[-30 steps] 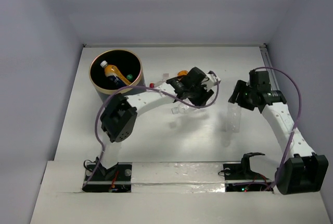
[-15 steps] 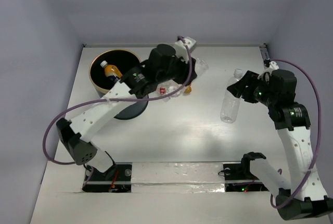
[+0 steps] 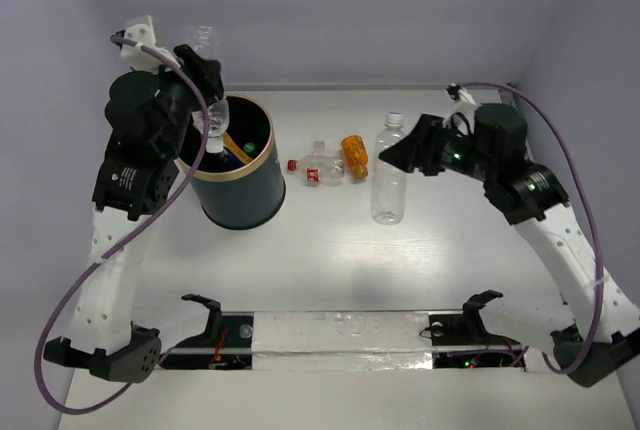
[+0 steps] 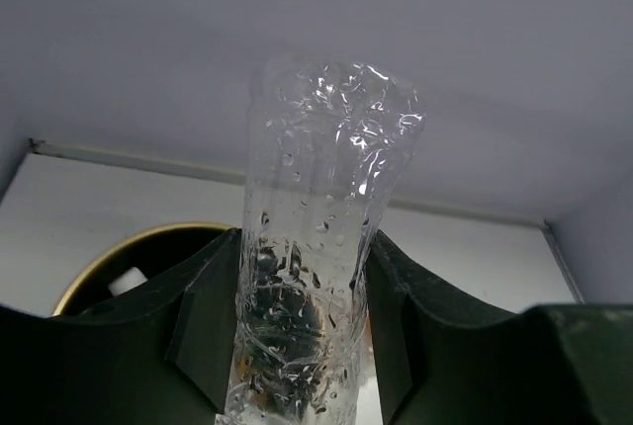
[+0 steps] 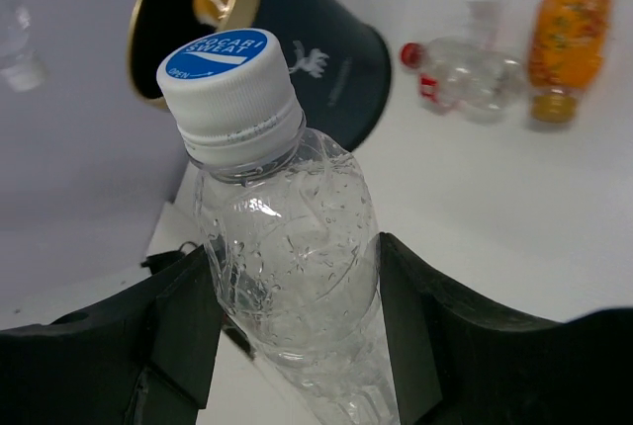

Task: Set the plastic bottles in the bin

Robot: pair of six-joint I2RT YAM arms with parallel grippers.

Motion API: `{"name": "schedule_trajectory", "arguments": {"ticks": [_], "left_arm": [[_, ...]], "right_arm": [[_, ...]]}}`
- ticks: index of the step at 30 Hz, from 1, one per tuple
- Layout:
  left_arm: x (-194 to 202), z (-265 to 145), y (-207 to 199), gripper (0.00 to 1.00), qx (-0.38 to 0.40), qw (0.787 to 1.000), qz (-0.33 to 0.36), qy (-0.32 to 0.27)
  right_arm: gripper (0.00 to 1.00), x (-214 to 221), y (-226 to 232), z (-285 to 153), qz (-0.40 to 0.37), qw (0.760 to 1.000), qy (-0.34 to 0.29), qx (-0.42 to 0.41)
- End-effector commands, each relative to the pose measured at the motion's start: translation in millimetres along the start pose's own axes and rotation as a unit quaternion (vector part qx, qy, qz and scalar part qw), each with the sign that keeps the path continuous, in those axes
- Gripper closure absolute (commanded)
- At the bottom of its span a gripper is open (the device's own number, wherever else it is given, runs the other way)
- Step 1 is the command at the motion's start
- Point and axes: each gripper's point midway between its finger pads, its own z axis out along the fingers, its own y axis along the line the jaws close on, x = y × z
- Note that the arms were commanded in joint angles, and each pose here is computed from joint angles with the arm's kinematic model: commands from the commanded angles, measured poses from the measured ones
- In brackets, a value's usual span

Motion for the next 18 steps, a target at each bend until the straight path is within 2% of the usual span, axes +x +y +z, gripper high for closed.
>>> {"name": "schedule_trajectory", "arguments": {"ticks": [1, 2, 3, 4, 9, 10, 12, 14, 16, 18], "left_arm": [[-15.8, 19.0, 25.3, 0.68, -0.037, 0.997, -0.031, -0.053], [-3.0, 25.6, 38.9, 0.68, -0.058, 0.996, -0.034, -0.051], [-4.2, 26.8, 53.5, 0.68, -0.075, 0.994, -0.045, -0.064], [-11.5, 29.8, 58.3, 0.69, -0.077, 0.992, -0.053, -0.09], [9.3, 39.9, 97.3, 0.7, -0.113, 0.985, -0.067, -0.116], [4.2, 40.6, 102.9, 0.7, -0.116, 0.982, -0.065, -0.133], [16.5, 46.7, 111.6, 0.7, -0.124, 0.983, -0.061, -0.124], [19.4, 49.9, 118.8, 0.7, -0.131, 0.981, -0.052, -0.13], [32.8, 50.6, 124.2, 0.7, -0.136, 0.981, -0.055, -0.125], [48.1, 48.0, 127.4, 0.57, -0.137, 0.982, -0.066, -0.116]], "right_arm": [[0.56, -32.7, 69.1, 27.4, -0.015, 0.995, -0.044, -0.088], [0.56, -35.3, 79.4, 35.7, -0.019, 0.994, -0.045, -0.099], [0.56, -41.7, 105.5, 35.9, -0.029, 0.991, -0.047, -0.126], [0.56, -41.9, 108.2, 56.6, -0.029, 0.992, -0.038, -0.12], [0.55, -85.0, 166.2, 79.4, -0.036, 0.982, -0.082, -0.166], [0.55, -91.4, 171.8, 83.8, -0.029, 0.981, -0.087, -0.173], [0.55, -97.1, 179.7, 105.1, -0.019, 0.979, -0.09, -0.18], [0.55, -115.1, 197.3, 106.9, -0.014, 0.975, -0.113, -0.194], [0.55, -114.7, 194.9, 135.8, -0.007, 0.978, -0.109, -0.18], [0.55, -126.1, 205.5, 141.9, -0.006, 0.974, -0.126, -0.186]]}}
